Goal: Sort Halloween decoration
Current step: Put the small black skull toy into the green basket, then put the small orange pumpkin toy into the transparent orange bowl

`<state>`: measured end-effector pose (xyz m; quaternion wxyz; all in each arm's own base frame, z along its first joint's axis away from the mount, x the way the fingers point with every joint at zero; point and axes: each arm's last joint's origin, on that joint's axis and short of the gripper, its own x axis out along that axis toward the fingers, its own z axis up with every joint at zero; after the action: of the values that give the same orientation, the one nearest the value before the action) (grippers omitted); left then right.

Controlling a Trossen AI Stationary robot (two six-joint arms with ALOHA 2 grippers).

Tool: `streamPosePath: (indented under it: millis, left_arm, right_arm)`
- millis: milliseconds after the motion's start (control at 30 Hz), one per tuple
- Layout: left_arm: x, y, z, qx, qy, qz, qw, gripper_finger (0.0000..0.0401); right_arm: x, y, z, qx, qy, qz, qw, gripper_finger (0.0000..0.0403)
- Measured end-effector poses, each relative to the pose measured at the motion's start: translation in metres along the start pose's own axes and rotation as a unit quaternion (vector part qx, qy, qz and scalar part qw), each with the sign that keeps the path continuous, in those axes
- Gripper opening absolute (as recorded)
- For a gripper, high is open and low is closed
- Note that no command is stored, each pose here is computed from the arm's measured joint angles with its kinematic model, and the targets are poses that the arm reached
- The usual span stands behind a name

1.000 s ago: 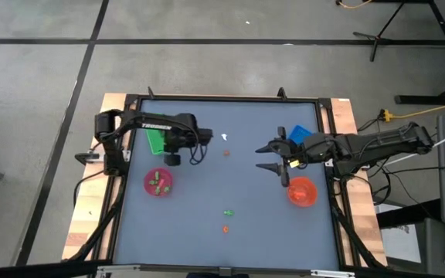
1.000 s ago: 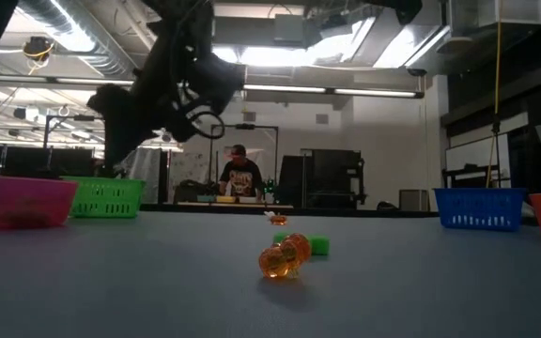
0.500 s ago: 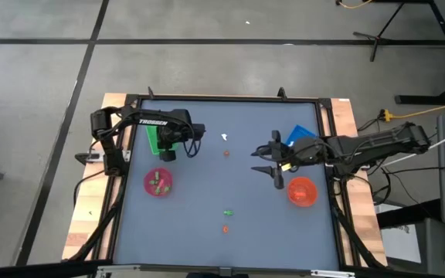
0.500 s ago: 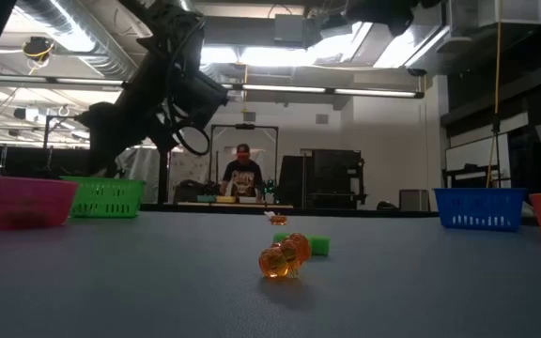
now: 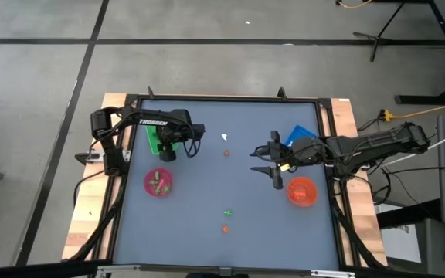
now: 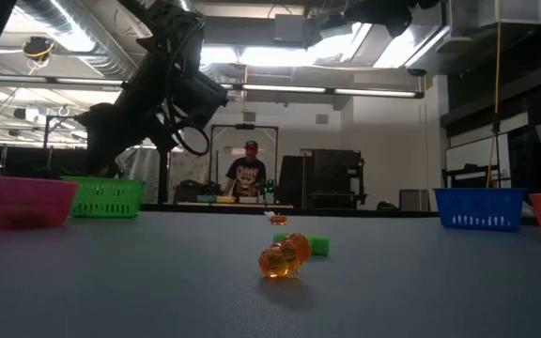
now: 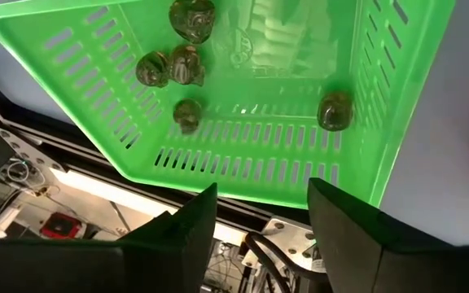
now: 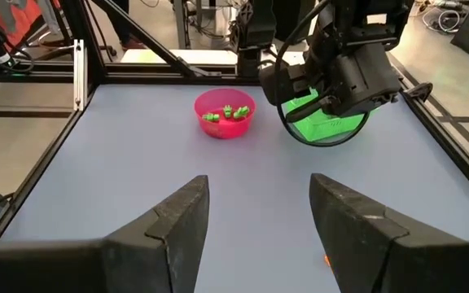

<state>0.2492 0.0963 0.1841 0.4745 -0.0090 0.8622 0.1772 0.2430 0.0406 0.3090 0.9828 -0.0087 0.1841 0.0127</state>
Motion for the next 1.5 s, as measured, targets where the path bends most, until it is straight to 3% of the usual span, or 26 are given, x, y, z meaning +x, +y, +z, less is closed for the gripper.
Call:
streamPosePath:
  millis: [300,567,867,1033,1200,1500]
  left_arm:
    - [-0.018,0.006,-0.023,-0.011,-0.055,-0.001,0.998,0.0178]
    - [-0.050,0.009,-0.066,-0.058,-0.198,-0.004,0.978,0.0178]
    - [-0.086,0.000,-0.114,-0.107,-0.413,-0.028,0.904,0.0178]
    - [-0.103,-0.009,-0.129,-0.103,-0.531,-0.045,0.840,0.0178]
    - [-0.091,-0.022,-0.131,-0.085,-0.613,-0.053,0.784,0.0178]
    - [-0.043,-0.039,-0.126,-0.093,-0.658,-0.073,0.743,0.0178]
  right_arm:
    - [0.005,0.001,0.003,0.002,-0.020,0.000,1.000,0.0214]
    - [0.026,0.003,0.004,0.007,-0.051,-0.016,0.999,0.0214]
    - [0.051,-0.017,-0.002,0.020,-0.051,-0.094,0.994,0.0214]
    - [0.068,-0.036,-0.012,0.029,-0.033,-0.125,0.991,0.0214]
    - [0.087,-0.054,-0.027,0.034,-0.002,-0.151,0.988,0.0214]
    - [0.122,-0.075,-0.062,0.040,0.054,-0.179,0.982,0.0214]
